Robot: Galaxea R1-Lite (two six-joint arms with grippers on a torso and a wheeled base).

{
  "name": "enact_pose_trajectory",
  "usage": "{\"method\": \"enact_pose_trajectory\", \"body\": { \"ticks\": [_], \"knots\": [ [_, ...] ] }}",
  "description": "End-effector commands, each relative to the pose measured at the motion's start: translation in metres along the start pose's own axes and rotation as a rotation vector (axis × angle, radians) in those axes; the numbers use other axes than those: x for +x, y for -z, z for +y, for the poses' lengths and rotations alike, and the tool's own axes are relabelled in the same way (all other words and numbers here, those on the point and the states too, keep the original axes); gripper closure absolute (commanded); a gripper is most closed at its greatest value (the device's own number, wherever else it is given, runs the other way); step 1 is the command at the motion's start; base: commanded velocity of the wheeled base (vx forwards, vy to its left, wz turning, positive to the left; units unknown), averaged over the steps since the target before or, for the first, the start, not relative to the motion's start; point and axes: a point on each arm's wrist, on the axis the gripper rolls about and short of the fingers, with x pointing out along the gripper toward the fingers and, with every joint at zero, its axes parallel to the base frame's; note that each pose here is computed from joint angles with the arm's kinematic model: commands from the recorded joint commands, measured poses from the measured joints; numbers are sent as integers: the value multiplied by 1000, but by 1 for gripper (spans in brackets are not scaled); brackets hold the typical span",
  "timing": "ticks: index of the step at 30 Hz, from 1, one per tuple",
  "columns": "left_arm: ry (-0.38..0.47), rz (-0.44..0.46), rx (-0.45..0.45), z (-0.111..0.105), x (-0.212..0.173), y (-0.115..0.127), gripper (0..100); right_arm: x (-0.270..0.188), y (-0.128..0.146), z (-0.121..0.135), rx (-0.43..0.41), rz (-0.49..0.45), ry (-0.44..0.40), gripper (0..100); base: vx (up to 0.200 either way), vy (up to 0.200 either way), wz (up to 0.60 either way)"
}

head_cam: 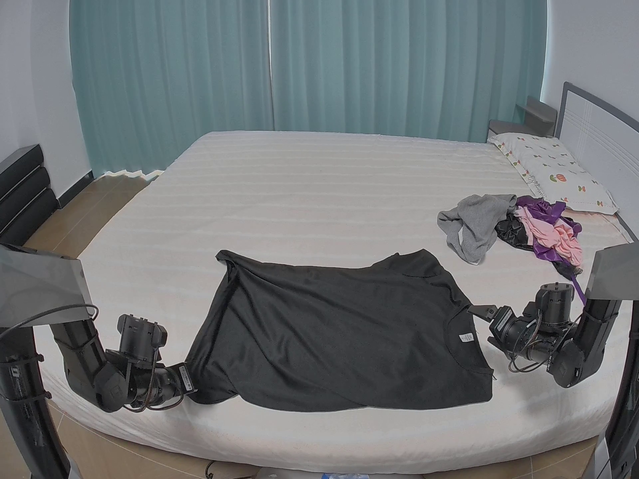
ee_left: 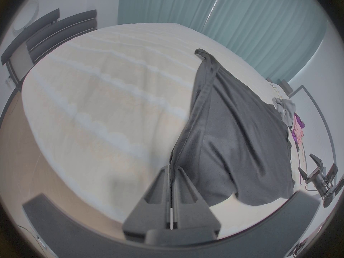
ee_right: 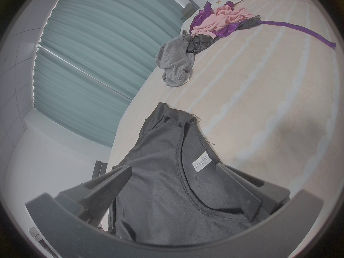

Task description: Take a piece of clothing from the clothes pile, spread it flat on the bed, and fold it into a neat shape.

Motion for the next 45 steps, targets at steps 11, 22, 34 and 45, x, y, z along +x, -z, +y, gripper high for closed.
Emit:
{"method": "enact_pose_trajectory", "body": {
  "ticks": [11,22,34,45],
  "knots": [
    [-60,8,-144,18,-13,15,100,-1,4,0,-4,13,4,0,0,0,0],
    [-71,29,-186,24,-20,22,100,-2,2,-1,-4,3,7,0,0,0,0],
    [-80,31,-210,36,-40,32,100,-2,3,-4,-14,8,22,0,0,0,0],
    [-72,44,-266,49,-47,31,100,-28,7,-27,-123,40,117,0,0,0,0]
  ]
}}
